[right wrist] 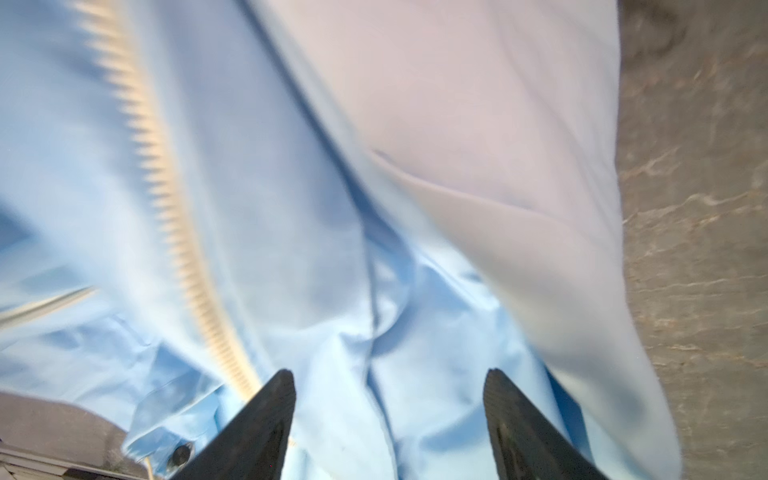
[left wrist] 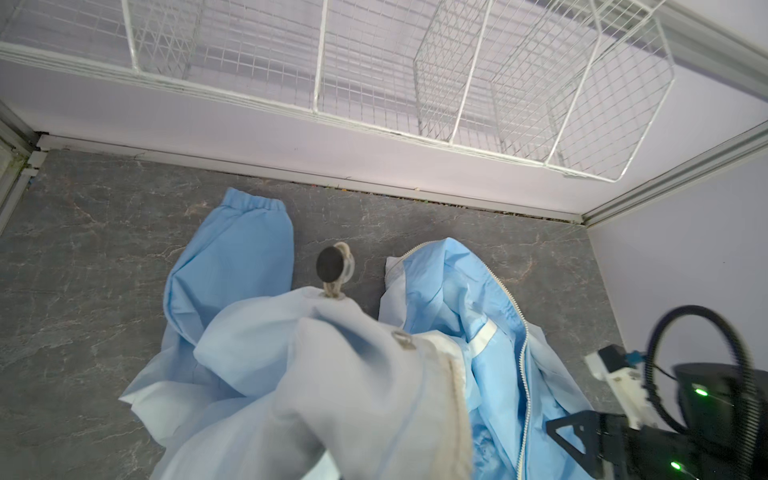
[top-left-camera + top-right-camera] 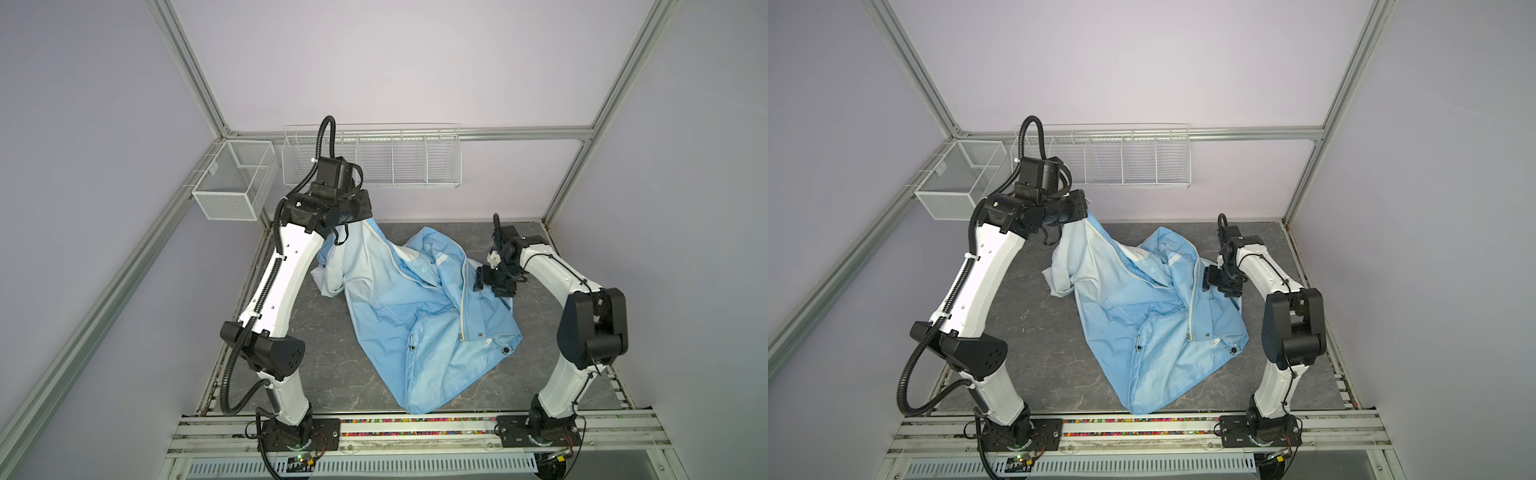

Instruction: Zip up the jacket

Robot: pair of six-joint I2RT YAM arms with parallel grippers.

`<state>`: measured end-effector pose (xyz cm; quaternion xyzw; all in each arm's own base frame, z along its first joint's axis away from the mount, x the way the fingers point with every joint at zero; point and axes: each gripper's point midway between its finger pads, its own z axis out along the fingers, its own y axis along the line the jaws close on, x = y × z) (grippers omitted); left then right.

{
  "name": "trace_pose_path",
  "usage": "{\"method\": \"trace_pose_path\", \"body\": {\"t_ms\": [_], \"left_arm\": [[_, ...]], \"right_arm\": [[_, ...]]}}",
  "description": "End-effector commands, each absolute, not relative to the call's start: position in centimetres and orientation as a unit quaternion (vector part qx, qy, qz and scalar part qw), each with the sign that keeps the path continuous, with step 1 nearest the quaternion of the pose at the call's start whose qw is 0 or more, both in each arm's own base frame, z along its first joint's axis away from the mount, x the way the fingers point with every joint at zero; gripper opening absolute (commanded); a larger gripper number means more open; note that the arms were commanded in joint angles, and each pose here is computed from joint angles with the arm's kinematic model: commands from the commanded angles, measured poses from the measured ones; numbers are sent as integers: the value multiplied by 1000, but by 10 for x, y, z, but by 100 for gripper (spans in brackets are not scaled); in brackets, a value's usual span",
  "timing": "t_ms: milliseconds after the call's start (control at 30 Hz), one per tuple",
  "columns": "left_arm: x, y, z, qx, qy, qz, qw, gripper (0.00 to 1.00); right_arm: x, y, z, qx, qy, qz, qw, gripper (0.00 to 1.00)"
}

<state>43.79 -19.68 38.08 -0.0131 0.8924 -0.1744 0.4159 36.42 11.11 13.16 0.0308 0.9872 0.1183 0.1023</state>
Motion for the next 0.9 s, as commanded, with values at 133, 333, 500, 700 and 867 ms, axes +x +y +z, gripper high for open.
{"method": "trace_pose_path", "body": {"t_ms": [133,333,500,700,867], "left_arm": [[447,-178,395,-43,887,-171,426,0],[458,-168,397,-58,883,-184,429,0],[460,-168,396,-55,883,-185,428,0],[463,-170,391,-52,885,-189,422,0],[462,-170,390,-51,887,-191,418,0]], "right_arm": [[344,225,191,-123,950,239,157,71],[310,244,131,-17,972,232,43,67],[294,246,100,56,969,240,-6,62],[293,247,78,98,966,238,-27,62],[300,249,59,110,967,228,-32,63]]}}
